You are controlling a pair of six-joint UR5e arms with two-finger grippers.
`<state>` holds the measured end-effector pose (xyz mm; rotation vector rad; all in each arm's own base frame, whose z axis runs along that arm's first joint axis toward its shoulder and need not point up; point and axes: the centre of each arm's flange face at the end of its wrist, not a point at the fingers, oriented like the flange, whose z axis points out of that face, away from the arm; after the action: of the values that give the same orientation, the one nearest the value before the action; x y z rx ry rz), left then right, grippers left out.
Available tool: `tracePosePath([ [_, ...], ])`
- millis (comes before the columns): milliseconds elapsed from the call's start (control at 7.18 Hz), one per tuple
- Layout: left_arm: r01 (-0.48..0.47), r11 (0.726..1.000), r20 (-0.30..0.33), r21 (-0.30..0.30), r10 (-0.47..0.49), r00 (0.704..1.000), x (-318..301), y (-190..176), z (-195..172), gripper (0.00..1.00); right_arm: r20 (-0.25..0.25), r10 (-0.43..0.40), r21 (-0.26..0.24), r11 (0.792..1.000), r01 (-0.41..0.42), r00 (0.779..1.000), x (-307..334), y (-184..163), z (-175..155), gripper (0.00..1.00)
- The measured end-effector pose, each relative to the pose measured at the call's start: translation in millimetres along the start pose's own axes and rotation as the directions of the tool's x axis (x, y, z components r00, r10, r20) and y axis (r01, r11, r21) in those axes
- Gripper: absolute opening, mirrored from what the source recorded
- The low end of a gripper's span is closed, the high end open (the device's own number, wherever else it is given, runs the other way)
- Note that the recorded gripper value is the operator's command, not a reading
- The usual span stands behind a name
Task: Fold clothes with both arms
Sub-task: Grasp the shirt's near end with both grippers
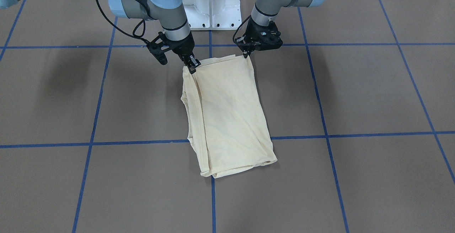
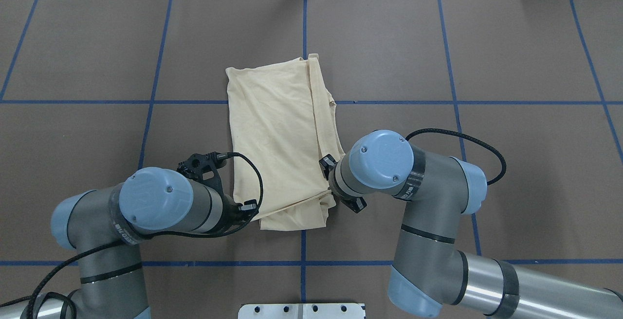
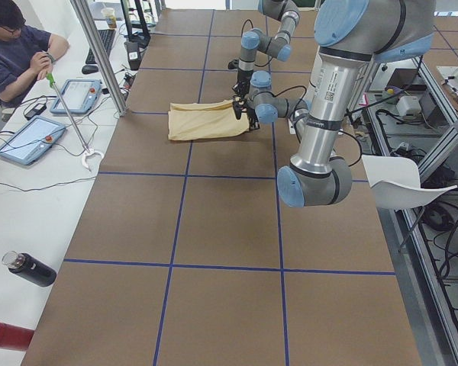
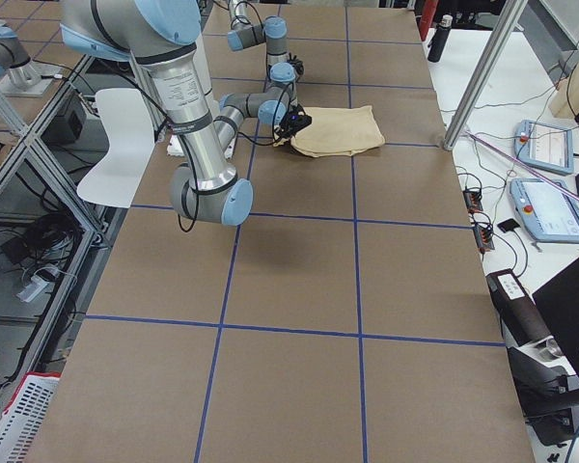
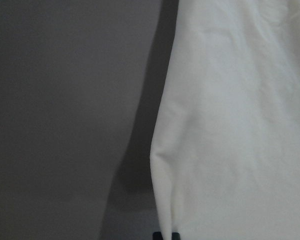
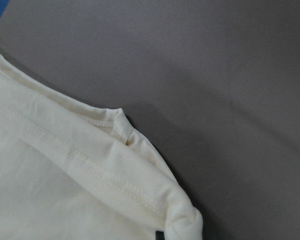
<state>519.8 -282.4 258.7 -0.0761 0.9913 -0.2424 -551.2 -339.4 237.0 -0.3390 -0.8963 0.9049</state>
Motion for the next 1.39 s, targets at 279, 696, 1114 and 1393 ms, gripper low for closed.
tracePosePath([
  [279, -0.042, 0.997, -0.001, -0.059, 0.042, 0.999, 4, 43, 2, 0.0, -0.029, -0.033, -0.035, 0.999, 0.032, 0.999, 27, 25, 3, 0.0],
  [696, -0.062, 0.994, 0.019, -0.092, 0.064, 0.998, 4, 67, -2, 0.0, -0.053, -0.055, -0.059, 0.997, 0.052, 0.997, 46, 43, 4, 0.0],
  [1114, -0.074, 0.997, 0.035, -0.018, 0.074, 0.997, 7, 18, -45, 0.0, 0.035, -0.06, -0.014, 0.998, 0.061, 0.998, 0, -3, -25, 0.0],
  [1393, -0.085, 0.995, 0.013, 0.059, 0.085, 0.996, 7, -39, -78, 0.0, 0.105, -0.138, 0.02, 0.99, 0.137, 0.985, -35, -20, -50, 0.0],
])
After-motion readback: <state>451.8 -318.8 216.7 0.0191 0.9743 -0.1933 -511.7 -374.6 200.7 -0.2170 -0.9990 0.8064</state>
